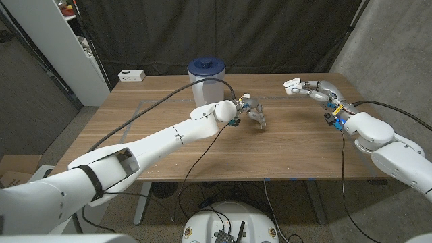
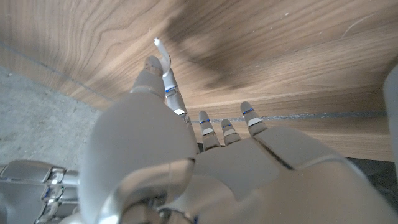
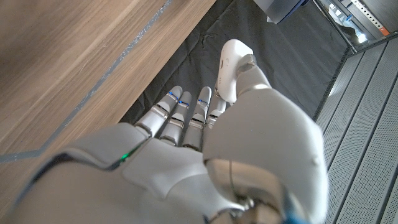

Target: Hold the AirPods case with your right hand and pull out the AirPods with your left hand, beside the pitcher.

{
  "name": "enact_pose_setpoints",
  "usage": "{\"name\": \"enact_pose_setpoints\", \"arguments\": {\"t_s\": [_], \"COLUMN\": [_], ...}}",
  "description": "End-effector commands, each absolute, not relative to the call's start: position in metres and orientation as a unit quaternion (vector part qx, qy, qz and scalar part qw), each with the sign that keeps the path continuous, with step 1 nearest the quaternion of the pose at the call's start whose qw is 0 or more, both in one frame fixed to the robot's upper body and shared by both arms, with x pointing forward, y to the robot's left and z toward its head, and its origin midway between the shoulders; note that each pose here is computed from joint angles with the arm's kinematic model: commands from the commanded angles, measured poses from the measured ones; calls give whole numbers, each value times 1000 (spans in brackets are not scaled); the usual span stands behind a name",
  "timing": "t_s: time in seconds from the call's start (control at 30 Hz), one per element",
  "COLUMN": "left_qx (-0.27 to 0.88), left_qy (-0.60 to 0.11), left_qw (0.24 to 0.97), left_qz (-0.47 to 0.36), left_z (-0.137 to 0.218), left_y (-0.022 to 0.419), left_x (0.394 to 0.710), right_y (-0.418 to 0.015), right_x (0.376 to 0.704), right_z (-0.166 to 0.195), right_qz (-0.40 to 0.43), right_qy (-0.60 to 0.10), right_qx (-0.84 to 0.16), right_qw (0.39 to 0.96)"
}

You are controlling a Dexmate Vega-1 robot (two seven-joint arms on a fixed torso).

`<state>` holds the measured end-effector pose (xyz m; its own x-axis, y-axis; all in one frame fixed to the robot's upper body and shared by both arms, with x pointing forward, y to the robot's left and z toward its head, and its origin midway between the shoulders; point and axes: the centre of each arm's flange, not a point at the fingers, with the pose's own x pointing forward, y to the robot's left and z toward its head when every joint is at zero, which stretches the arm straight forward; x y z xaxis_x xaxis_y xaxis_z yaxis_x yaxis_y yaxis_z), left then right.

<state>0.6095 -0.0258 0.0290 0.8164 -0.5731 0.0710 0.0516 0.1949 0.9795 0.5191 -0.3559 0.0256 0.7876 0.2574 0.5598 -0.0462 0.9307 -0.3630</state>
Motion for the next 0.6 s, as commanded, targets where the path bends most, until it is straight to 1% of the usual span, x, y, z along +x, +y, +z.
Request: {"name": "enact_pose_setpoints", "arguments": {"t_s": [0.03,0.6], "left_qx": [650,664], "left_qy": [-185,-172], "left_qw": [713,705], "left_qz": [-185,-178], "left_z": [21,17], "left_y": [-30,-30], "left_x": [615,622], "right_y": [-355,-353], "right_x": [522,523], "right_z": [27,26], "right_qz": [89,86], "right_qy": [-310,-307], "right_qx": [-165,-161], "right_qw": [932,934]}}
